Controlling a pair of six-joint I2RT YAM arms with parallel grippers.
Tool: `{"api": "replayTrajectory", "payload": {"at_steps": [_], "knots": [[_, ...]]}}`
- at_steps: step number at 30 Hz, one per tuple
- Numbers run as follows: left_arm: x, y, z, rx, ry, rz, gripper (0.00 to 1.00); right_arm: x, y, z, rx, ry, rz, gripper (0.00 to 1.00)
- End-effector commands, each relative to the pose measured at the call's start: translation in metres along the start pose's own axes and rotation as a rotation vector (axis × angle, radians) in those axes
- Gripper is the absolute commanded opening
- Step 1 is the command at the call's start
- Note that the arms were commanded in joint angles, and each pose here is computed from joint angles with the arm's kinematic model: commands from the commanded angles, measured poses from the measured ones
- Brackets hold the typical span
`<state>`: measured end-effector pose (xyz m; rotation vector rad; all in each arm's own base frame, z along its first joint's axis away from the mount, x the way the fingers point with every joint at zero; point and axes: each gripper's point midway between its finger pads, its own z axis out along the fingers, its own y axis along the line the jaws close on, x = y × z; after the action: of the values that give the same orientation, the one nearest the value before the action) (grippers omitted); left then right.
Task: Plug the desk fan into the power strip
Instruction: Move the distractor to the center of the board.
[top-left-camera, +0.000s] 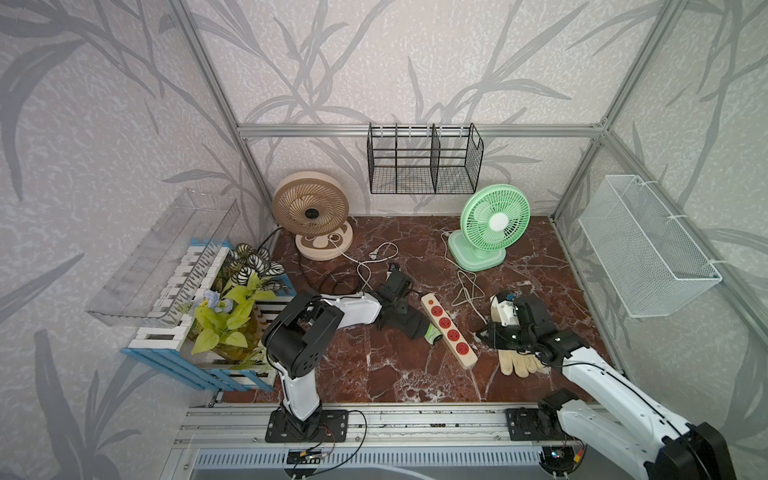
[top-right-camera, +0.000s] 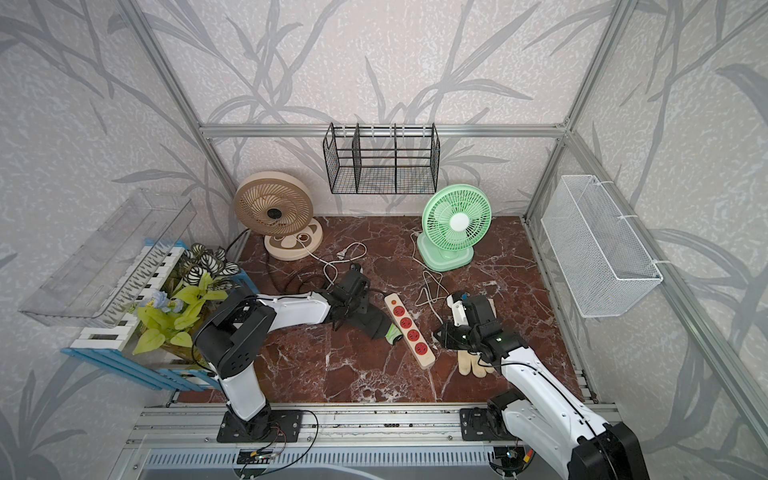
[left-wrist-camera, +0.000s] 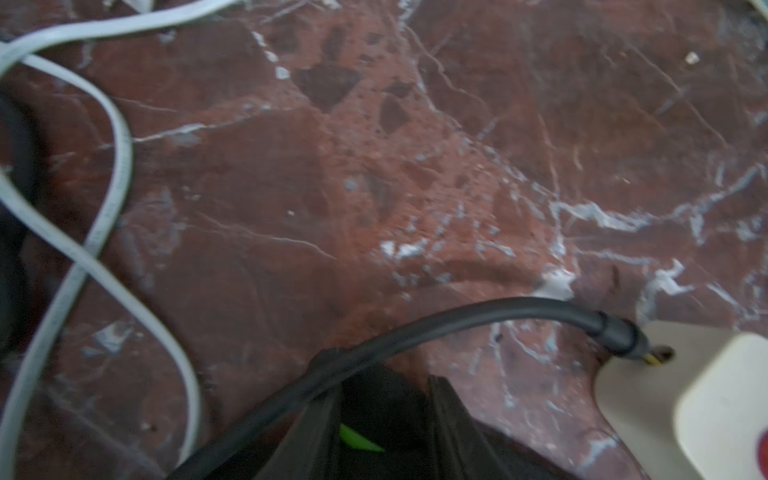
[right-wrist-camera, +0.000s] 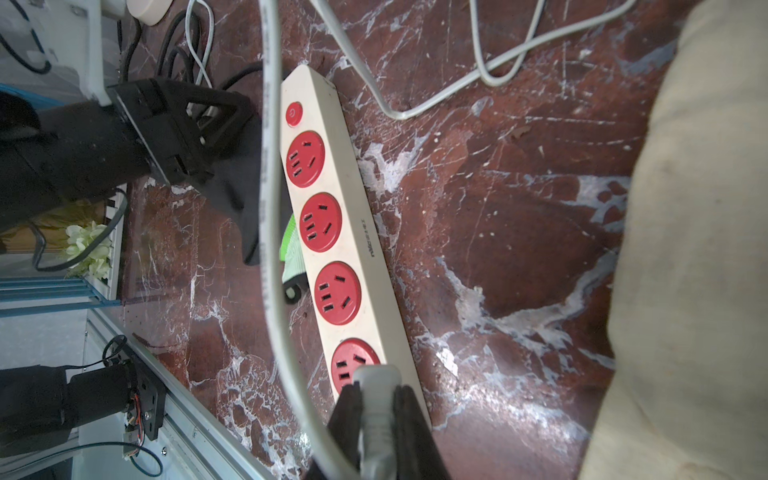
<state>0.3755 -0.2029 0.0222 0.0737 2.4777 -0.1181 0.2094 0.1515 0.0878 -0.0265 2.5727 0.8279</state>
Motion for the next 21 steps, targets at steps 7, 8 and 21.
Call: {"api": "replayTrajectory", "payload": {"at_steps": [7, 8, 21], "knots": [[0.014, 0.1, 0.002, -0.217, 0.059, -0.162, 0.37, -0.002, 0.011, 0.006, -0.006, 0.001, -0.063, 0.0], [0.014, 0.107, 0.001, -0.228, 0.055, -0.178, 0.37, -0.001, 0.012, 0.007, -0.007, 0.003, -0.068, 0.0], [-0.024, 0.113, -0.062, -0.2, -0.159, -0.252, 0.66, -0.015, 0.001, -0.001, 0.105, -0.046, -0.056, 0.0]]}}
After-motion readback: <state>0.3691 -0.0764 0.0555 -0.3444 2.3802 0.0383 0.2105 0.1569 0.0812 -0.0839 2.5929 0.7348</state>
